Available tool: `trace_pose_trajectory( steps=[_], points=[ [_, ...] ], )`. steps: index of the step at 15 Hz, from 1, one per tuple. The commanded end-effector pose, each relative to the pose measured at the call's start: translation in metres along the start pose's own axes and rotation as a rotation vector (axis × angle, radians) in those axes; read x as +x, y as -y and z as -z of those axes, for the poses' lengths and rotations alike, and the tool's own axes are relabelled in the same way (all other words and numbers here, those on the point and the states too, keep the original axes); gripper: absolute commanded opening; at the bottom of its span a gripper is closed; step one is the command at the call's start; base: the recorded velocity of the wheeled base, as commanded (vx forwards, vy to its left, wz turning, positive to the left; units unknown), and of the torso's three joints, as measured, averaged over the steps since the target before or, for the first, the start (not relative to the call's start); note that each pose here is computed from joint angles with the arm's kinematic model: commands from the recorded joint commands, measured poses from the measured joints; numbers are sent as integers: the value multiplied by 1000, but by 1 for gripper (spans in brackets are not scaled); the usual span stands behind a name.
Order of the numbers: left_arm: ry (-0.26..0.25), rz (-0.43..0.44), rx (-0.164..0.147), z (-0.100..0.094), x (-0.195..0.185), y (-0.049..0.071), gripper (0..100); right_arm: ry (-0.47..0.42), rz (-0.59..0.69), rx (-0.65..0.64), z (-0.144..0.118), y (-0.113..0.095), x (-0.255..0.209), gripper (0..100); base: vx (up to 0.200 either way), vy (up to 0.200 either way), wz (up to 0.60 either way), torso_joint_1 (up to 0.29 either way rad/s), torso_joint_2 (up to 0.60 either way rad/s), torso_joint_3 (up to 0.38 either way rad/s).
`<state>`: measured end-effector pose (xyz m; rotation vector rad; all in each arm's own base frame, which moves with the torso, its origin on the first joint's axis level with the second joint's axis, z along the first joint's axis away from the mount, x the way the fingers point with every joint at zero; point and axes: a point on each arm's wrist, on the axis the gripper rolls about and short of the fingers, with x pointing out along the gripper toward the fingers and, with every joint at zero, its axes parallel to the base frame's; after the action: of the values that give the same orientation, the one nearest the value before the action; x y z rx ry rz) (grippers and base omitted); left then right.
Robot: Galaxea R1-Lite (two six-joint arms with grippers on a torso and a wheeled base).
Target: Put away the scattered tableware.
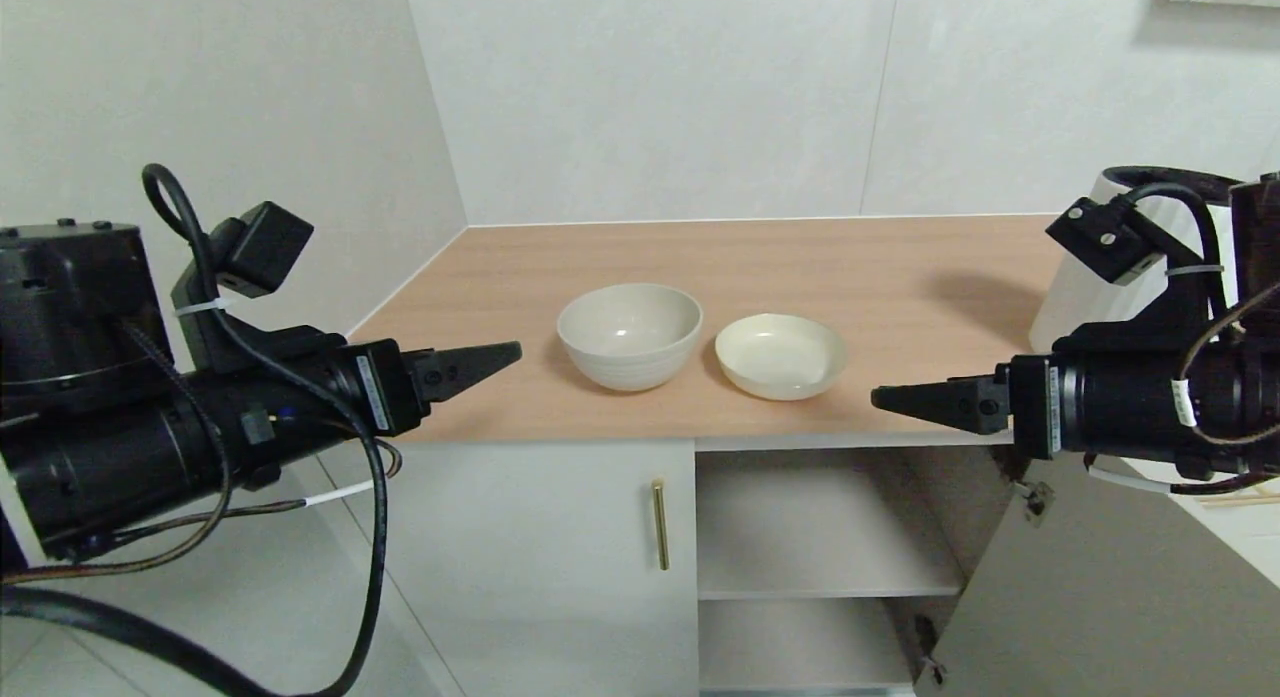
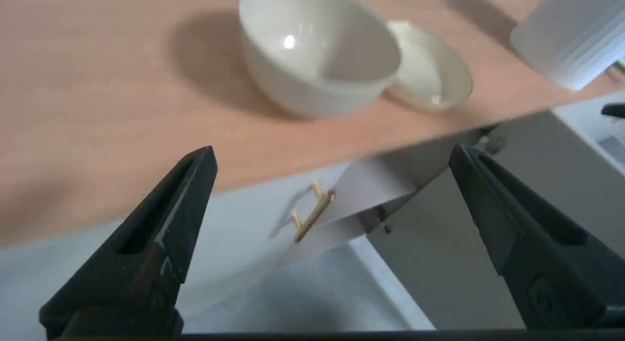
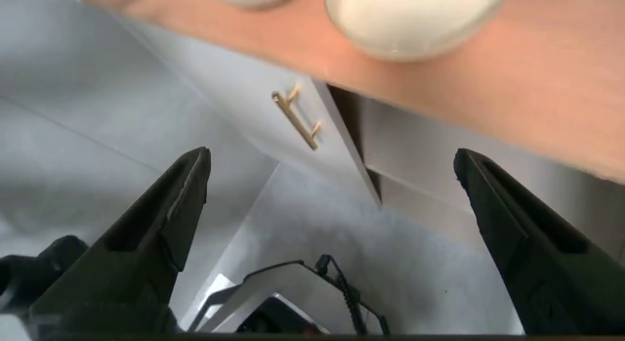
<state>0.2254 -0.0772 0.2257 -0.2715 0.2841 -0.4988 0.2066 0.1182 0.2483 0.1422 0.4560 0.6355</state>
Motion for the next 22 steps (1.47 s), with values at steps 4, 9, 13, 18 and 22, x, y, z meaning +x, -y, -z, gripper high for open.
trace_pose_trajectory(
  steps=[4,9,13,18,22],
  points=[
    [-41,-16,-12,-6,25,-4,100,86,20,-20,-11,18,38,100,0,0,0,111,-264,-160],
    [-292,-93,-74,-24,37,0,100,2,227,125,-39,32,76,100,0,0,0,6,-11,-2],
    [-261,-155,-282,-30,66,-1,100,-32,255,195,-37,25,81,100,0,0,0,0,0,0],
    [-243,-410,-294,-5,135,-9,100,-46,323,188,-27,28,97,100,0,0,0,0,0,0],
    [-198,-390,-326,-5,142,-5,100,-22,313,182,-24,28,103,100,0,0,0,0,0,0]
  ],
)
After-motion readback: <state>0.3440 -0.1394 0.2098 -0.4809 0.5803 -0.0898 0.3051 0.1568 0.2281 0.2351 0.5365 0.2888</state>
